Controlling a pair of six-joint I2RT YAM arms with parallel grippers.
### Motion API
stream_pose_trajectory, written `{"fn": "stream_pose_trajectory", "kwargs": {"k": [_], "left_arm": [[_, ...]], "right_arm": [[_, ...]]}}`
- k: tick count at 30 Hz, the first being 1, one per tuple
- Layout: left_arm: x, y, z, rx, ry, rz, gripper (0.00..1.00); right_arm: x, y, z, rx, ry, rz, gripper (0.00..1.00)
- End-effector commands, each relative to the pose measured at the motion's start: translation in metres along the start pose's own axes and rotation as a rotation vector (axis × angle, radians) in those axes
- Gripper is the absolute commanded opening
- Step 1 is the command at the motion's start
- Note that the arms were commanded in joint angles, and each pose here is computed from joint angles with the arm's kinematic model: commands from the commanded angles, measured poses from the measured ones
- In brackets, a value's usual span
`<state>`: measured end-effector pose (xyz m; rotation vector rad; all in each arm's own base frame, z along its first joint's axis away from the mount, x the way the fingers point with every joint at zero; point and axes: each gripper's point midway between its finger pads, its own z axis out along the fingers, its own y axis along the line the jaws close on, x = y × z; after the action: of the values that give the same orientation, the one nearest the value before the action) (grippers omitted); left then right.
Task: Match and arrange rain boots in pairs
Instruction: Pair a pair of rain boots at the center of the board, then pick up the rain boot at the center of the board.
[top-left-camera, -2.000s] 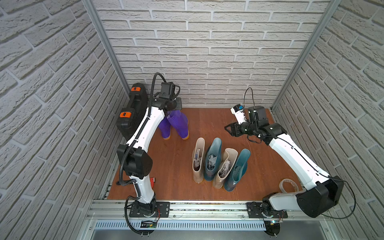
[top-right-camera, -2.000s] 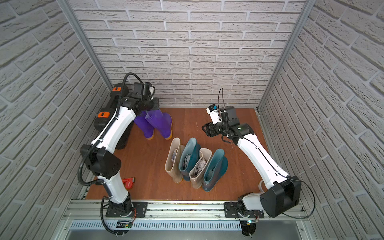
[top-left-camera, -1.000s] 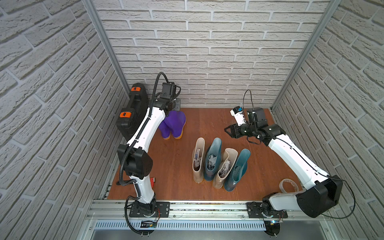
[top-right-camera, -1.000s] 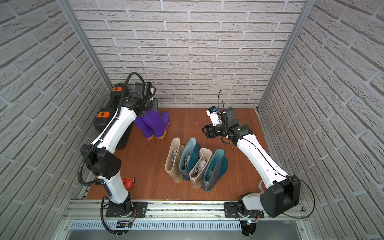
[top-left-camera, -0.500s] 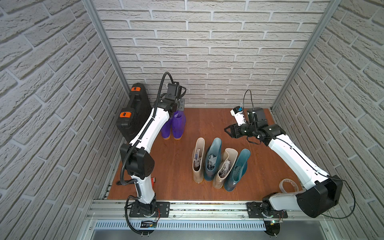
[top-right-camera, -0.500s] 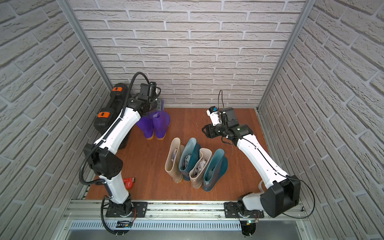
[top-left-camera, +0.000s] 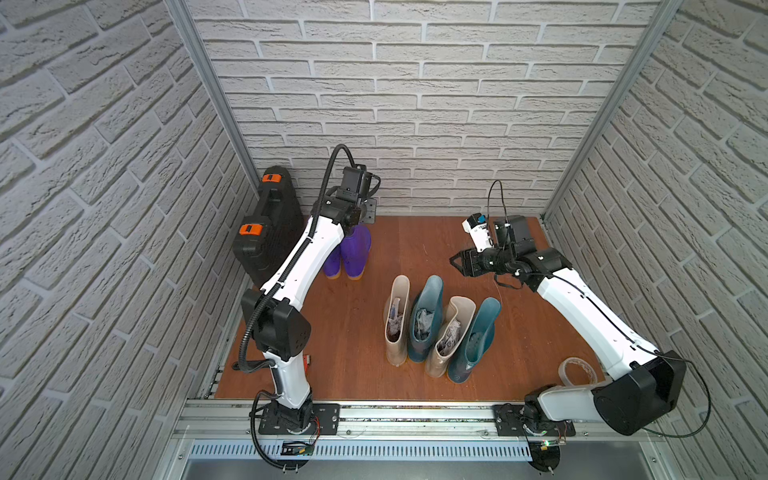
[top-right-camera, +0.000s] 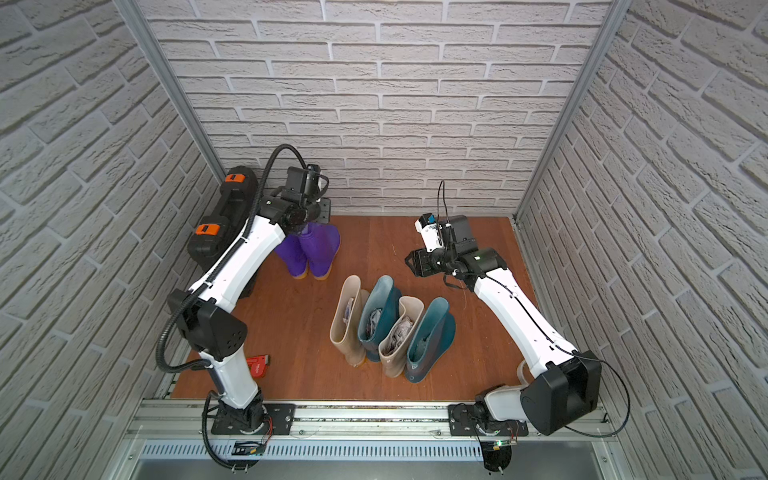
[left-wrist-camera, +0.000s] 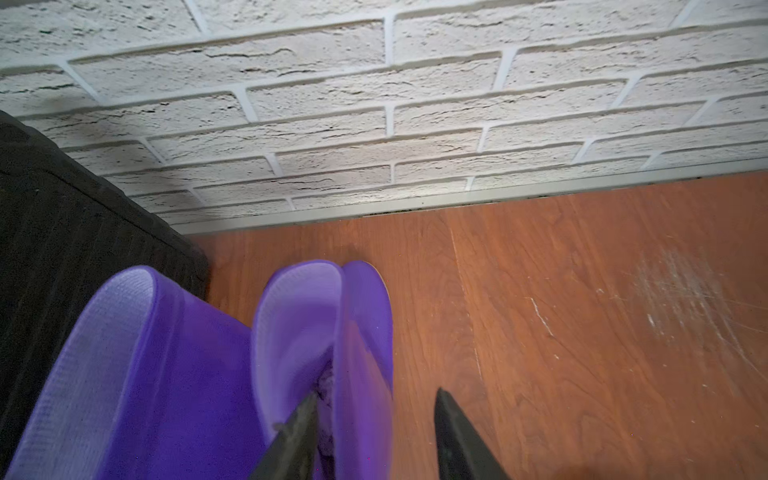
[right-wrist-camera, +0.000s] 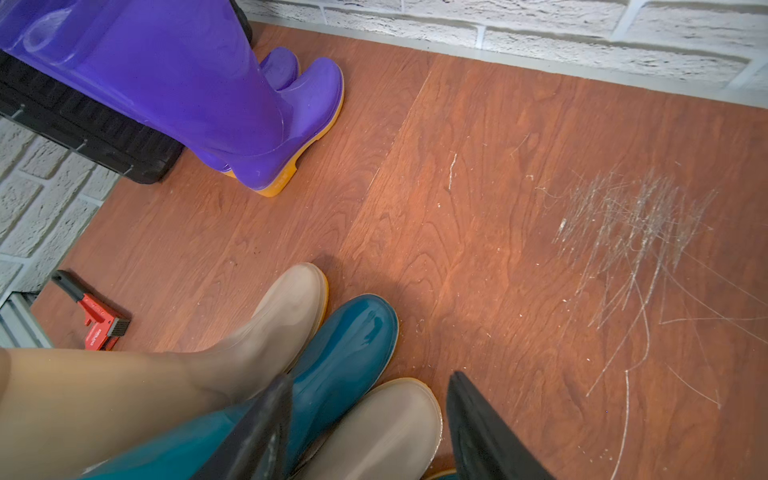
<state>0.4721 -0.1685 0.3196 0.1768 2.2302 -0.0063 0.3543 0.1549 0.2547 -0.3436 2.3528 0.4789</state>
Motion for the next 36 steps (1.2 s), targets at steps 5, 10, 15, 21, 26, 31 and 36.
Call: {"fn": "stream_pose_trajectory", "kwargs": {"k": [5,10,15,21,26,31,36], "left_arm": [[0.017,-0.024,-0.094,0.09,0.042,-0.012,0.55],[0.054,-0.045,-0.133,0.162,0.094,-0.039,0.59],[0.106,-0.067,-0.164,0.235,0.154,-0.076,0.65],[0.155,-0.088,-0.188,0.301,0.188,-0.109,0.69],[0.165,-0.105,-0.202,0.341,0.186,-0.073,0.7],[0.176,-0.113,-0.196,0.321,0.224,-0.032,0.69],[0.187,-0.115,-0.186,0.285,0.264,0.004,0.62]], "right_arm": [[-0.017,0.0,-0.027,0.042,-0.058,0.033,0.66],[-0.009,-0.001,-0.028,0.045,-0.049,0.063,0.67],[0.0,-0.002,-0.031,0.052,-0.034,0.079,0.69],[0.01,-0.004,-0.039,0.066,-0.019,0.09,0.7],[0.021,-0.003,-0.038,0.058,-0.007,0.108,0.7],[0.026,-0.005,-0.042,0.071,-0.004,0.111,0.7],[0.027,-0.006,-0.044,0.08,-0.007,0.108,0.7]]}}
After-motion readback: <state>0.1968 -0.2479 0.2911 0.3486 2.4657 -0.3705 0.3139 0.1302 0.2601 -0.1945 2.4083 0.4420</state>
